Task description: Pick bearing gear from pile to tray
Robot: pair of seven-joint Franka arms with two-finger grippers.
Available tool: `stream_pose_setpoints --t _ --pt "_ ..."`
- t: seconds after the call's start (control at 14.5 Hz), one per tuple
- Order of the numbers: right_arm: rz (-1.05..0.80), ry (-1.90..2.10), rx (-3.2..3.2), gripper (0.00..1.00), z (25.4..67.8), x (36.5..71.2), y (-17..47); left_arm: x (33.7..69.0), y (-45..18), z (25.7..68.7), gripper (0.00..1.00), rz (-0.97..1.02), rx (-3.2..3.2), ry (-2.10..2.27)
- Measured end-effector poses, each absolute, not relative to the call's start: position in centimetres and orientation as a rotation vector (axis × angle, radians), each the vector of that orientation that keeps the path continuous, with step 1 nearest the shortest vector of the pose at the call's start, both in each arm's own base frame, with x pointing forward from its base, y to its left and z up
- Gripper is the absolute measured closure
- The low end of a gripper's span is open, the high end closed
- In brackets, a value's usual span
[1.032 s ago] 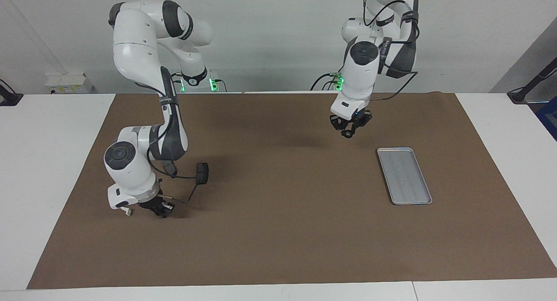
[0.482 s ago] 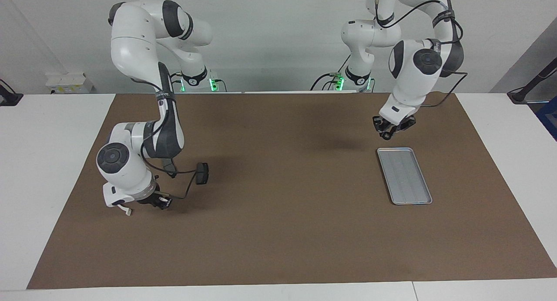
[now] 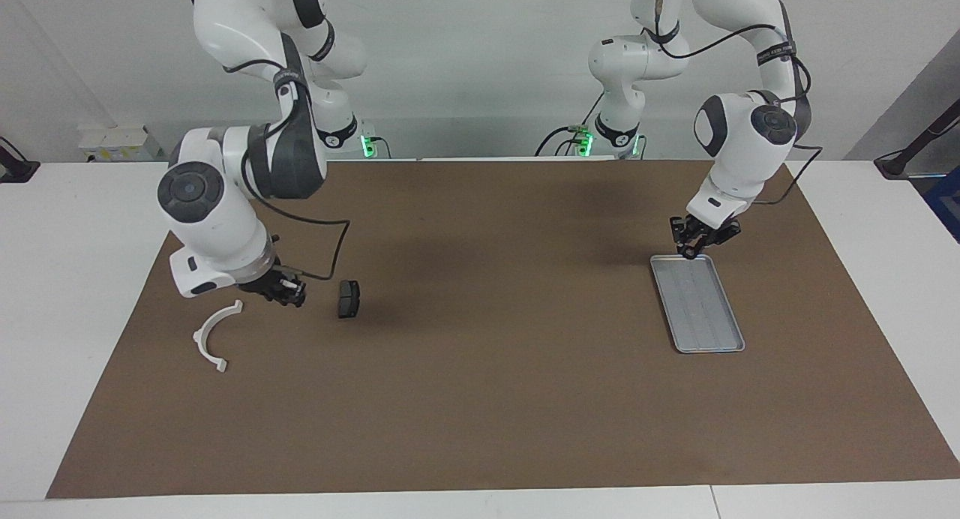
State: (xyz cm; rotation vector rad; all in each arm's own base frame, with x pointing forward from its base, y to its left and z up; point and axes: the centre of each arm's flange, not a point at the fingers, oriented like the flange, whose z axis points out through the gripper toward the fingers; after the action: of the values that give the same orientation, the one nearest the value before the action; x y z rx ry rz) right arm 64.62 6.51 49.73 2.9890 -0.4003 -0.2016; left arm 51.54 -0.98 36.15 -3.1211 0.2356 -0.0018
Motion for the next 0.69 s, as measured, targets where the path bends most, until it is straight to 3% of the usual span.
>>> stream_pose_setpoints --t 0.34,0.69 --pt "-0.161 -0.377 3.004 0.76 58.6 58.0 15.3 52.3 0.1 33.7 0.66 -0.013 -3.122 0.242" --pt "-0.174 -0.474 3.014 0.76 59.9 52.6 26.1 52.8 0.2 31.9 0.66 -0.017 -3.124 0.244"
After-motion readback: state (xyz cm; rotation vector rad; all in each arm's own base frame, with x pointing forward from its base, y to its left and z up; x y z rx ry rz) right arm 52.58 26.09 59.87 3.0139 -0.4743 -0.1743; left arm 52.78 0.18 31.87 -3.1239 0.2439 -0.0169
